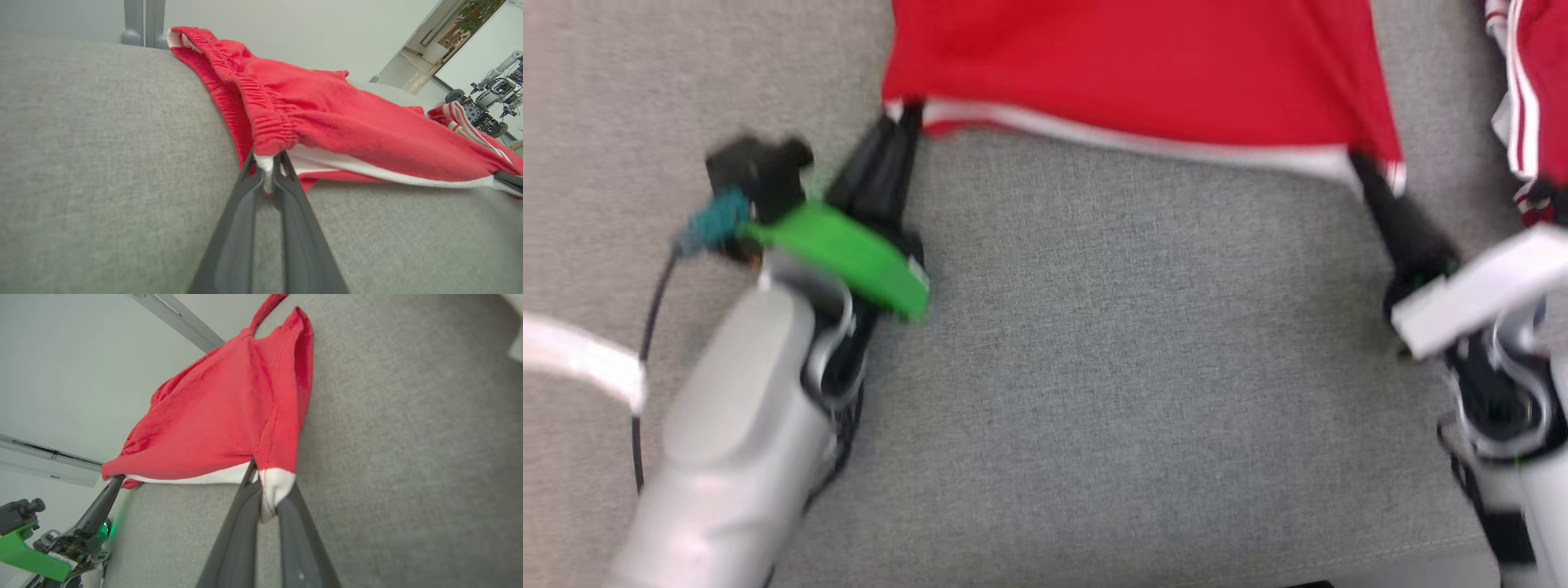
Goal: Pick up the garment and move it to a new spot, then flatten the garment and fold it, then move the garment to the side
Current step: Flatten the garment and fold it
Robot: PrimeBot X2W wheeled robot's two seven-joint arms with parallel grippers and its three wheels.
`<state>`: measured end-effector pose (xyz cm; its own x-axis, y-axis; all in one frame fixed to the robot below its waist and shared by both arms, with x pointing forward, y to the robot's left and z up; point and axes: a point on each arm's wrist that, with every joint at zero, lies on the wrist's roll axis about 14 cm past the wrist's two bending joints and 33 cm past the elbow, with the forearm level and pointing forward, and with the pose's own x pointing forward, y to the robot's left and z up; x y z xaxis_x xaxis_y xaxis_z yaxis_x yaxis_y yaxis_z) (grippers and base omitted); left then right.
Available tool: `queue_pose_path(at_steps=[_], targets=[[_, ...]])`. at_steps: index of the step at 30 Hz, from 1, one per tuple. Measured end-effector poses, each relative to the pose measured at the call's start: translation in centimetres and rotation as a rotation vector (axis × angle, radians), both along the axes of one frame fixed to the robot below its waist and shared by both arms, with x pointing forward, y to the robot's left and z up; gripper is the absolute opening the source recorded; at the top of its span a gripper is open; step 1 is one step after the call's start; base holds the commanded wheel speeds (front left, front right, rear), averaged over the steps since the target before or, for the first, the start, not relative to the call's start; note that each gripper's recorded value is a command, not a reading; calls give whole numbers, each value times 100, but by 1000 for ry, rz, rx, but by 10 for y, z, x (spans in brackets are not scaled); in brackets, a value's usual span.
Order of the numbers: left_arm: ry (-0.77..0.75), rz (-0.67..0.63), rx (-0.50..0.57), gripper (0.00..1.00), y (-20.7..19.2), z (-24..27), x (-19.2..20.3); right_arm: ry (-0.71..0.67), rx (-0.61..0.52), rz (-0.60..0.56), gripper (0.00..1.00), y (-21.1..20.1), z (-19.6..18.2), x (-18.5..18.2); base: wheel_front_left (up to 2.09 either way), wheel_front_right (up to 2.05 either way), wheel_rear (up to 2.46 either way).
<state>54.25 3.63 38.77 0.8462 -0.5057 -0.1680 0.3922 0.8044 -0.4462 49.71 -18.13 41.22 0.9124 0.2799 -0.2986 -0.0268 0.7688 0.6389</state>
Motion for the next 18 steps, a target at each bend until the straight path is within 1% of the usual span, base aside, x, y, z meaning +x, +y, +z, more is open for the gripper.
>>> queue_pose_path(at_steps=[3, 5, 6, 7, 8, 10, 12, 14, 15, 18], targets=[[64, -8, 0, 0, 9, -10, -51, 51, 27, -32, 0, -5, -5, -48, 0, 0, 0], [121, 40, -21, 0, 18, -14, -90, 108, 49, -53, 0, -7, -11, -87, 0, 0, 0], [144, 57, -7, 0, 23, -17, -107, 136, 65, -63, 0, -6, -13, -104, 0, 0, 0], [182, 74, -1, 0, 28, -21, -131, 169, 80, -78, 0, -7, -16, -126, 0, 0, 0], [225, 105, -19, 0, 32, -23, -157, 196, 93, -91, 0, -8, -16, -147, 0, 0, 0], [296, 142, -27, 0, 35, -26, -202, 222, 112, -119, 0, -11, -12, -179, 0, 0, 0], [324, 160, -38, 0, 34, -18, -239, 226, 125, -154, 0, -17, -3, -207, 0, 0, 0], [335, 184, -96, 0, 30, -3, -258, 183, 139, -191, 0, -23, 11, -217, 0, 0, 0], [319, 186, -116, 0, 28, 7, -262, 154, 145, -196, 0, -24, 20, -218, 0, 0, 0], [255, 182, -133, 0, 31, 32, -259, 83, 134, -162, 0, -22, 39, -208, 0, 0, 0]])
